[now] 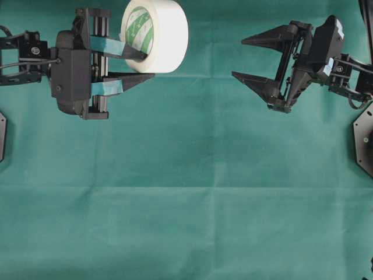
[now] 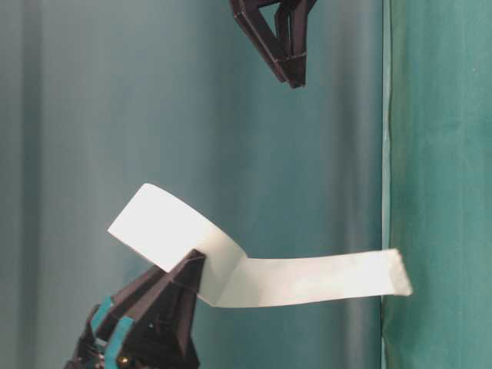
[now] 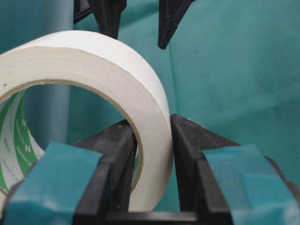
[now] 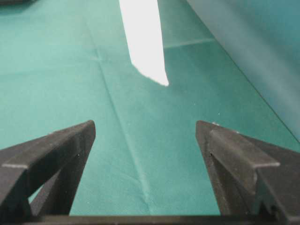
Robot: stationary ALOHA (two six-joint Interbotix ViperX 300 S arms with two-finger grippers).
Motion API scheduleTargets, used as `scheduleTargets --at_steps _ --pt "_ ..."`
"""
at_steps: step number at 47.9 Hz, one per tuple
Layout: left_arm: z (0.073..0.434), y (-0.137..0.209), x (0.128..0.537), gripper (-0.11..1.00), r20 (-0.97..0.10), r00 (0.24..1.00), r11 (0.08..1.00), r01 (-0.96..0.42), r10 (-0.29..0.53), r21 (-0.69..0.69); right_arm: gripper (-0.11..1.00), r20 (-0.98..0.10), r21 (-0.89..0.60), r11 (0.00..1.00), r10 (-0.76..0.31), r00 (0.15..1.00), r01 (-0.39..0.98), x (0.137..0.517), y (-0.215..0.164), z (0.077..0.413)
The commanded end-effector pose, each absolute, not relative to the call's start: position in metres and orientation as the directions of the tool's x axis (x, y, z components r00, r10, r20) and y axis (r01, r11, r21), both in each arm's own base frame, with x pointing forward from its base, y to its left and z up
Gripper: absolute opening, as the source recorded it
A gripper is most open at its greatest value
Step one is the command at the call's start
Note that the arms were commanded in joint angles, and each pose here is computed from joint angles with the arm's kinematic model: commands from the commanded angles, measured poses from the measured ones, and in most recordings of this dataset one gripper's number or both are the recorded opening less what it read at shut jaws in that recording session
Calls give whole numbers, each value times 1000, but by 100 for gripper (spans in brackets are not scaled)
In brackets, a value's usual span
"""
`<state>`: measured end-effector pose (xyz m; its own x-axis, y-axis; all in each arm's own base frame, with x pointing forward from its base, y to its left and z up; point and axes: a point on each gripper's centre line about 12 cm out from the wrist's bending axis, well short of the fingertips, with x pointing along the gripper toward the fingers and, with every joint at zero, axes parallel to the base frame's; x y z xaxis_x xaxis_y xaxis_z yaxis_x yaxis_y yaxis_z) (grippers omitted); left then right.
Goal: Peel off the duct tape with your right arm.
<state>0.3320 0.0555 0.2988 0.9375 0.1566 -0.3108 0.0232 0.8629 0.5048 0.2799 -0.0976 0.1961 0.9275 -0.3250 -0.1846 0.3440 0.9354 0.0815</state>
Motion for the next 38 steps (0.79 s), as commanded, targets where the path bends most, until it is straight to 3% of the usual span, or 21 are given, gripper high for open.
scheduleTargets --at_steps 1,38 --pt "305 55 334 21 -277 948 862 6 156 507 65 -151 85 938 -322 935 337 283 -97 206" --pt "276 16 355 21 -325 945 898 105 45 428 65 -157 85 941 -312 937 327 283 -93 204"
